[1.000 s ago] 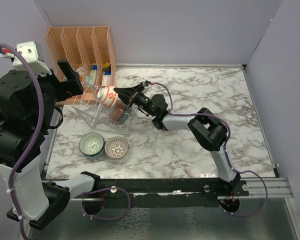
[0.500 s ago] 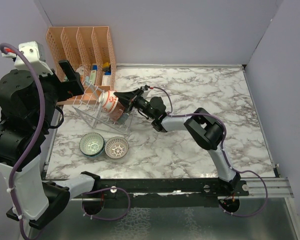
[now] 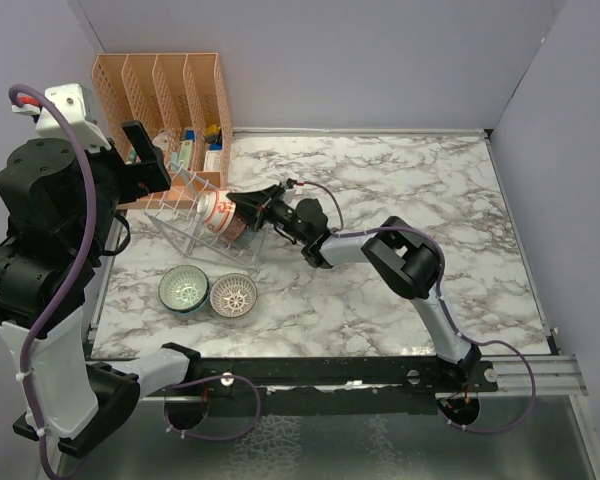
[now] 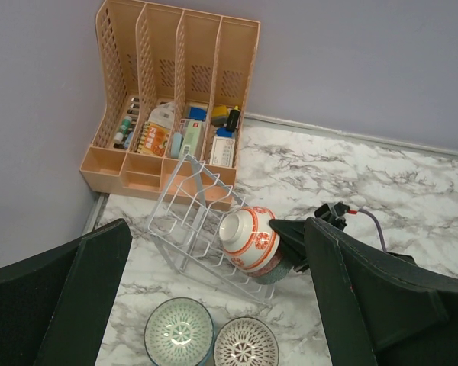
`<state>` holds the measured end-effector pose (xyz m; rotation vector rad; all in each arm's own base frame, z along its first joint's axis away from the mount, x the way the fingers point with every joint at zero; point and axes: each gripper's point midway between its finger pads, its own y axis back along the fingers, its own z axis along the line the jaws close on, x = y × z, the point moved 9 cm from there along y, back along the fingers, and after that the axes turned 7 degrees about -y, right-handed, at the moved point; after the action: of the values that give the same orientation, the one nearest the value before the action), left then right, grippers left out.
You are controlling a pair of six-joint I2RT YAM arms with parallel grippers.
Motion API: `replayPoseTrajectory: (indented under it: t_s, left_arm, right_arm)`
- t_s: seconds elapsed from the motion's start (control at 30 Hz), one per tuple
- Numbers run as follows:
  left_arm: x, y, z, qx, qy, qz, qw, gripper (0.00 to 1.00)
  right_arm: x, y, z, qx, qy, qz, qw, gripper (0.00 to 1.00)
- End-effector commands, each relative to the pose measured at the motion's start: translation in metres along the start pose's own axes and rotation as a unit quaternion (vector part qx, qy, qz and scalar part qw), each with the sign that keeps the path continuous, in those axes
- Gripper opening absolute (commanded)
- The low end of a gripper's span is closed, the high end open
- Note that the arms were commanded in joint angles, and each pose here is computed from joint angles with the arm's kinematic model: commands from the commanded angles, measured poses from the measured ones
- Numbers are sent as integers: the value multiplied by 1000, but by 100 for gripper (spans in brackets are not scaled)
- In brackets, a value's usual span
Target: Load the bowls into the dish rack
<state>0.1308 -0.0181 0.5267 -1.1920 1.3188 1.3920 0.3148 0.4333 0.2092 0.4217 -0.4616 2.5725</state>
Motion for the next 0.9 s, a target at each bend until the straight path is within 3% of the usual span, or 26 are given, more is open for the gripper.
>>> replayPoseTrajectory:
  t_s: [0.0, 0.5, 0.87]
  left_arm:
    - [1, 2, 1, -1, -7, 0, 1000, 99]
    - [-1, -1, 0, -3, -6, -4, 1000, 99]
    - [0, -3, -1, 0, -2, -2, 1000, 99]
  right_arm:
    - [2, -4, 1, -5, -4, 16, 1000, 12]
    - [9, 8, 10, 25, 7, 5, 1000, 34]
    - [12, 23, 16, 38, 15, 8, 999, 36]
